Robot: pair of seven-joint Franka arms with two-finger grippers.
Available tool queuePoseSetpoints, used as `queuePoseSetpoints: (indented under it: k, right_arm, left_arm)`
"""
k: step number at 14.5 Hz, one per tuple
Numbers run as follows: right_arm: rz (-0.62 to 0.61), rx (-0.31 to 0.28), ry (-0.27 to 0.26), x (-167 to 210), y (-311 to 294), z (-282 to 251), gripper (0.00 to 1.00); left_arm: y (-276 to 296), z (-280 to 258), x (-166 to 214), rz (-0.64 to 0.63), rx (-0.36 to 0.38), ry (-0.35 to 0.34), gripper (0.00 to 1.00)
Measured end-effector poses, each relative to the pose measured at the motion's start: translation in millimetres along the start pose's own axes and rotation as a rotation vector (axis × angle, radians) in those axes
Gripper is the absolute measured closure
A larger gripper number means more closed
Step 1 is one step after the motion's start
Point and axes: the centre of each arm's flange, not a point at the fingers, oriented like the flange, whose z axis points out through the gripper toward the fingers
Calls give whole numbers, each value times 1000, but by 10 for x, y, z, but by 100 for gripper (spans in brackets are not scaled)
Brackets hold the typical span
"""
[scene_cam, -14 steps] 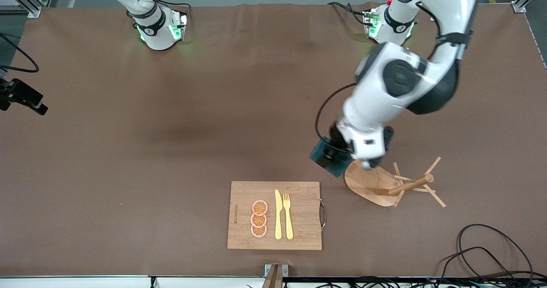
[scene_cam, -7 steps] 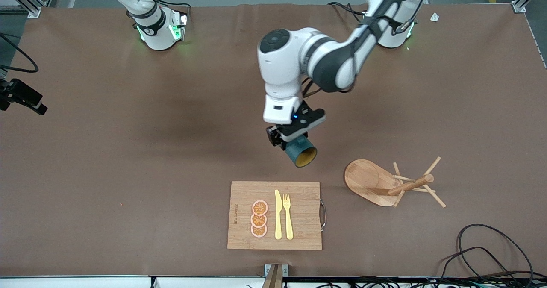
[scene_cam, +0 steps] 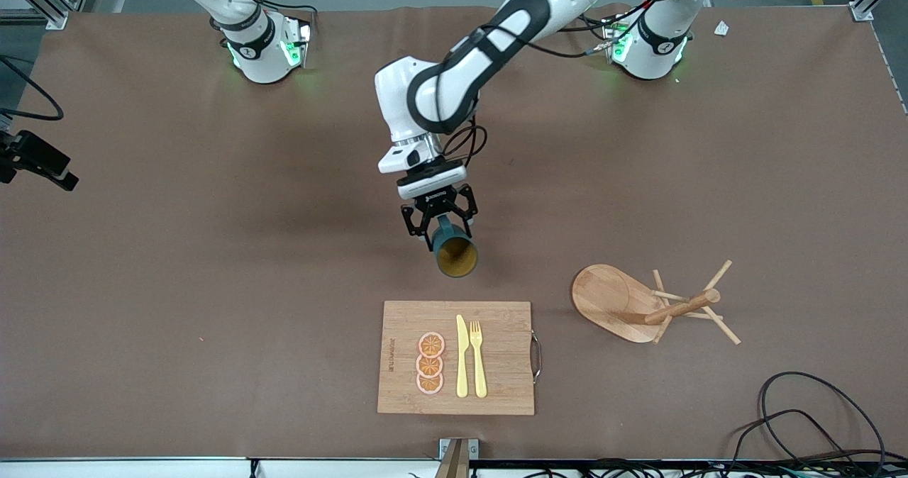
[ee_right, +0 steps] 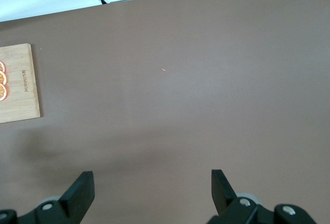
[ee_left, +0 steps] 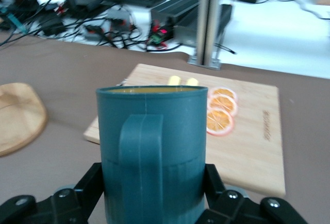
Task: Transfer cup from left to right arm and place
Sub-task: 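Lift the teal mug off the stand and carry it toward the table center, then set the teal mug upright on the table and open the left gripper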
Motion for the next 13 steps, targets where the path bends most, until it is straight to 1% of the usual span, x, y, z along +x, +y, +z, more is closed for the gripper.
queuePoseSetpoints:
  k: [2,4,5,7,10,11,12,13]
  right_arm:
    - [3,0,0,1,17,0,0]
    - [6,-1,0,3,37,0,0]
    - [9,-2,1,5,53,-1,0]
    - [20,-3,1,9,113,-2,0]
    - [27,-4,1,11,155,-3,0]
    - [27,-4,1,11,153,-3,0]
    - [26,-4,1,11,151,-3,0]
    - [26,-4,1,11,149,-3,0]
  left_arm:
    - [44,60,-559,63,-46,73,17]
    - [18,183,-1079,79,-86,153,17]
    - [-10,247,-1259,68,-100,191,17]
    - [-34,299,-1407,47,-109,231,17]
    - [0,206,-1478,24,-127,231,17]
    - [7,177,-1505,-2,-133,226,12]
    - [15,142,-1534,-35,-135,215,2]
    - [28,79,-1577,-69,-127,189,0]
